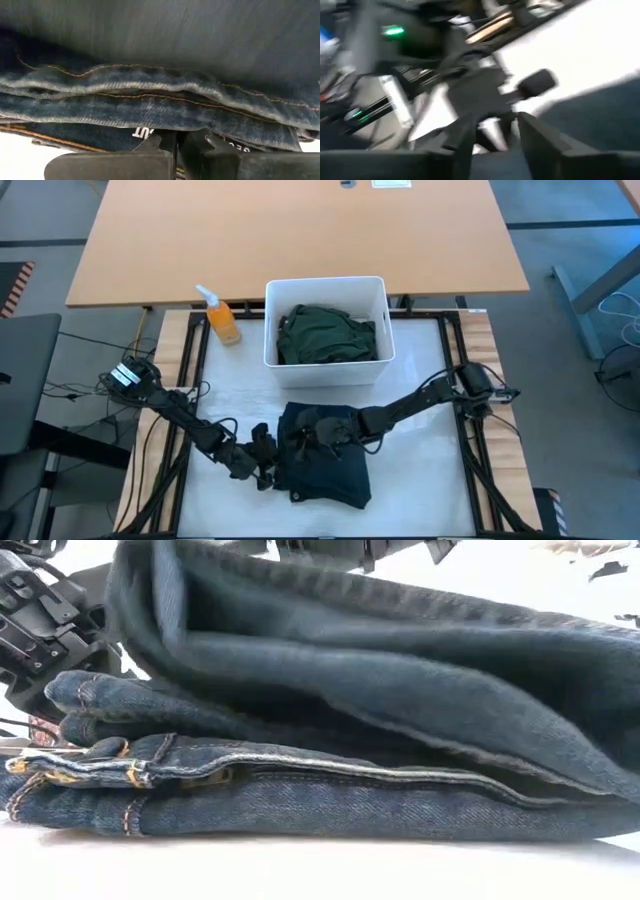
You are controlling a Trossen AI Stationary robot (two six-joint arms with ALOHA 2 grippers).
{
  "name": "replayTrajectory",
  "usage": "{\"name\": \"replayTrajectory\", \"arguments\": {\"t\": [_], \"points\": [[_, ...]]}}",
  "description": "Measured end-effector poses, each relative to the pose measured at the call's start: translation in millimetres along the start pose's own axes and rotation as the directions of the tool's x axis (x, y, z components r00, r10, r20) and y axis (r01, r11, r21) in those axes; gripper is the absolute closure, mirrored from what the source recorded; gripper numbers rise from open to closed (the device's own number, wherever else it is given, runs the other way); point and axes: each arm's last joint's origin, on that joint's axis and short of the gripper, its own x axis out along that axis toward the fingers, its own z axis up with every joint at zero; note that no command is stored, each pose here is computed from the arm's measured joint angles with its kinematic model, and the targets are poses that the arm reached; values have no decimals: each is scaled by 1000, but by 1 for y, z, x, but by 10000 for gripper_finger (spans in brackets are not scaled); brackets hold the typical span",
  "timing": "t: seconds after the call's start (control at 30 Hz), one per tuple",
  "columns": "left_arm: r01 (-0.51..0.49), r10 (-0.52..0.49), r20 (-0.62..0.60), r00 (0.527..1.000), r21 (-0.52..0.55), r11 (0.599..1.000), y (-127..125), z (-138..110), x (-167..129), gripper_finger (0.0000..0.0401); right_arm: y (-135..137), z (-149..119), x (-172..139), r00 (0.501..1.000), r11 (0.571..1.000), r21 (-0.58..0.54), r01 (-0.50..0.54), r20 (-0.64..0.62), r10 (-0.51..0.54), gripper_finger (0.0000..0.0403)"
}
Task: Fold laundry
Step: Fold the dark blue jeans
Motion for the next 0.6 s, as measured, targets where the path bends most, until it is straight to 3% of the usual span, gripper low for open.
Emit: {"name": "replayTrajectory", "arguments": {"t": [0.13, 0.2, 0.37, 0.47, 0.6], "points": [[-2, 2, 0, 1000, -1, 1000, 1, 1, 1, 401, 15, 12, -1, 985, 988, -2, -152, -80, 152, 160], [-2, 2, 0, 1000, -2, 1000, 1, 1, 1, 401, 22, 18, -5, 975, 985, -17, -169, -147, 165, 147], [4, -4, 0, 1000, -35, 999, 0, 1, 0, 401, 44, 6, -46, 976, 981, -194, 7, -210, -49, 147], [19, -18, 9, 1000, -42, 999, -2, 1, -1, 401, 54, -14, -72, 975, 962, -238, 131, -146, -169, 153], [56, -52, 66, 996, -65, 996, -4, 8, 0, 401, 52, -57, -73, 981, 962, -220, 161, -69, -180, 162]]}}
